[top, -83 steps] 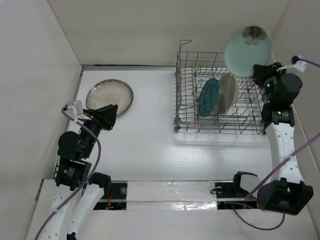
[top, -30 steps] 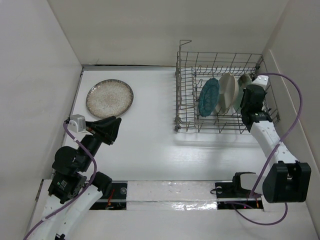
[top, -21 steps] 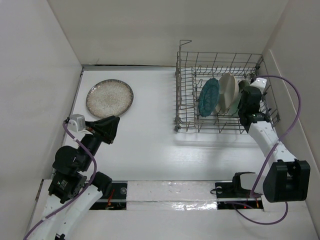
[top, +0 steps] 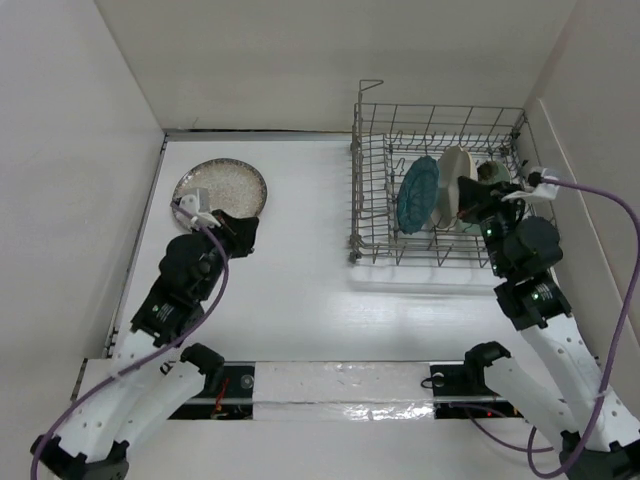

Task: Load the plates into the dish rack

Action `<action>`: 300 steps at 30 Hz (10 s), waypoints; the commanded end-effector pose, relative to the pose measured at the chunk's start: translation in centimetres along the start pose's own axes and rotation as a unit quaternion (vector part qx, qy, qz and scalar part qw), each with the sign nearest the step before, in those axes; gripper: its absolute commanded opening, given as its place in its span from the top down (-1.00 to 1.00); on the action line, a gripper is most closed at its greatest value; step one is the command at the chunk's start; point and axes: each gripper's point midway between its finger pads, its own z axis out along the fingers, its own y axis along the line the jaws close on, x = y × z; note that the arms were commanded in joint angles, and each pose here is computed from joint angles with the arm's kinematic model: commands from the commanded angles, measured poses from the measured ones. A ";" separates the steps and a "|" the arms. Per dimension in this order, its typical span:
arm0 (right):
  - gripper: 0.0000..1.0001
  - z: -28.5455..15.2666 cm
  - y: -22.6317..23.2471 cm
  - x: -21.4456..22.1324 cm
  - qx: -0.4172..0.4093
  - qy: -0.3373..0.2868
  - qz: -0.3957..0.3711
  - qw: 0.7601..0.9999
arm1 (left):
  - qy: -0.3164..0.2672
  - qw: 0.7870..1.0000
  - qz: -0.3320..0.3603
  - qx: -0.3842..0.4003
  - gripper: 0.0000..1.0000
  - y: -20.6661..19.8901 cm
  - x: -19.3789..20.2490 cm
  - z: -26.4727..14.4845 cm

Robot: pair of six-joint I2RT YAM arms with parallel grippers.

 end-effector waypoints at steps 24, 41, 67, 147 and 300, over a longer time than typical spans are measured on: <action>0.14 -15.9 21.1 19.0 -0.459 0.248 -0.034 0.852 | 0.015 0.888 -0.266 -0.375 0.32 26.3 6.6 6.4; 0.14 -16.9 23.0 23.2 -0.478 0.288 -0.055 0.828 | 0.021 0.886 -0.289 -0.362 0.35 31.1 8.7 10.0; 0.14 -15.8 21.7 23.8 -0.441 0.276 -0.076 0.851 | 0.045 0.889 -0.289 -0.351 1.00 29.4 11.7 9.4; -0.46 -16.8 23.1 36.5 -0.168 0.418 0.307 0.838 | -0.050 0.962 -0.232 -0.133 1.00 14.3 9.9 -0.8; 1.00 7.0 -14.5 -21.2 0.168 -0.073 -0.289 0.940 | -0.039 0.988 0.041 0.143 0.47 -3.8 -1.4 -7.5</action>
